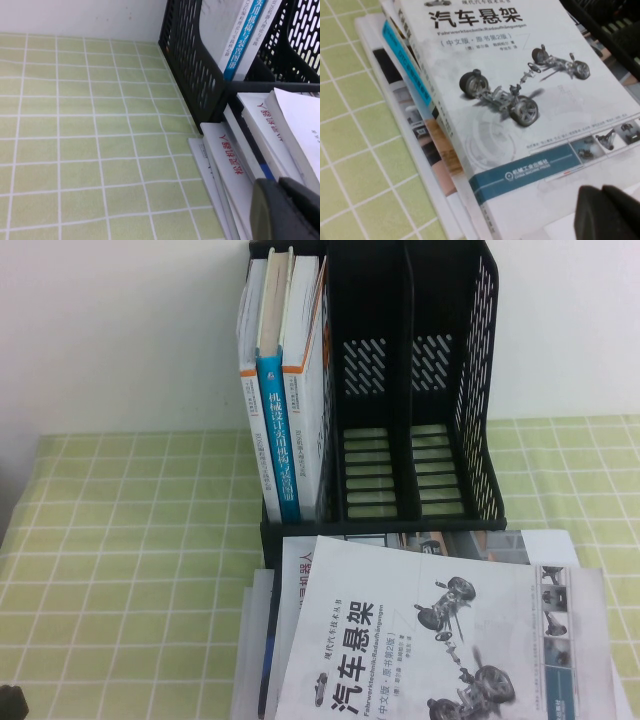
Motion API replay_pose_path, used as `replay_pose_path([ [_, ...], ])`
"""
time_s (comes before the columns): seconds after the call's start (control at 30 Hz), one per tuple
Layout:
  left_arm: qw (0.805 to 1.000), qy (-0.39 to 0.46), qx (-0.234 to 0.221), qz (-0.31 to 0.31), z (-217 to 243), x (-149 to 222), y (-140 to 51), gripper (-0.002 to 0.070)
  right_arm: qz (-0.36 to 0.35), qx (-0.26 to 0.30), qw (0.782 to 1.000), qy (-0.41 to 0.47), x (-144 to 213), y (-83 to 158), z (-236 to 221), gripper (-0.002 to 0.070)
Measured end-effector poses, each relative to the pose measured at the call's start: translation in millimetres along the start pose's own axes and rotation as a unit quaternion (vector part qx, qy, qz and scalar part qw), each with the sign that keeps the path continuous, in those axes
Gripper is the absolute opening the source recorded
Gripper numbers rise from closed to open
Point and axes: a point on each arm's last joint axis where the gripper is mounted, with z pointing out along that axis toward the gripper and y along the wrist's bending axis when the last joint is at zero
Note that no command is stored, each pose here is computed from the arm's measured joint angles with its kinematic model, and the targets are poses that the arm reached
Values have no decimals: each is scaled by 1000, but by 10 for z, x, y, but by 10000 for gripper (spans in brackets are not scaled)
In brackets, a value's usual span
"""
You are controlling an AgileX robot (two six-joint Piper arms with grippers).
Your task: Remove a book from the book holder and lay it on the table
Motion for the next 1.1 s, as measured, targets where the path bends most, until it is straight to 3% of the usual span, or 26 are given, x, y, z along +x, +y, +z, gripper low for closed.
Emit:
replay_pose_path([
  [0.5,1000,10,-1,1,44,92,26,-3,35,0,999,-3,-6,0,0,-1],
  [0.6,1000,9,-16,15,111,218,94,-3,35,0,999,-3,-6,0,0,-1],
  [0.93,993,-88,-77,-36,325,622,337,-3,41,-4,999,-4,-7,8,0,-1],
  [1.1,992,-65,-107,-33,293,705,378,-3,43,-6,999,-4,-8,10,0,-1],
])
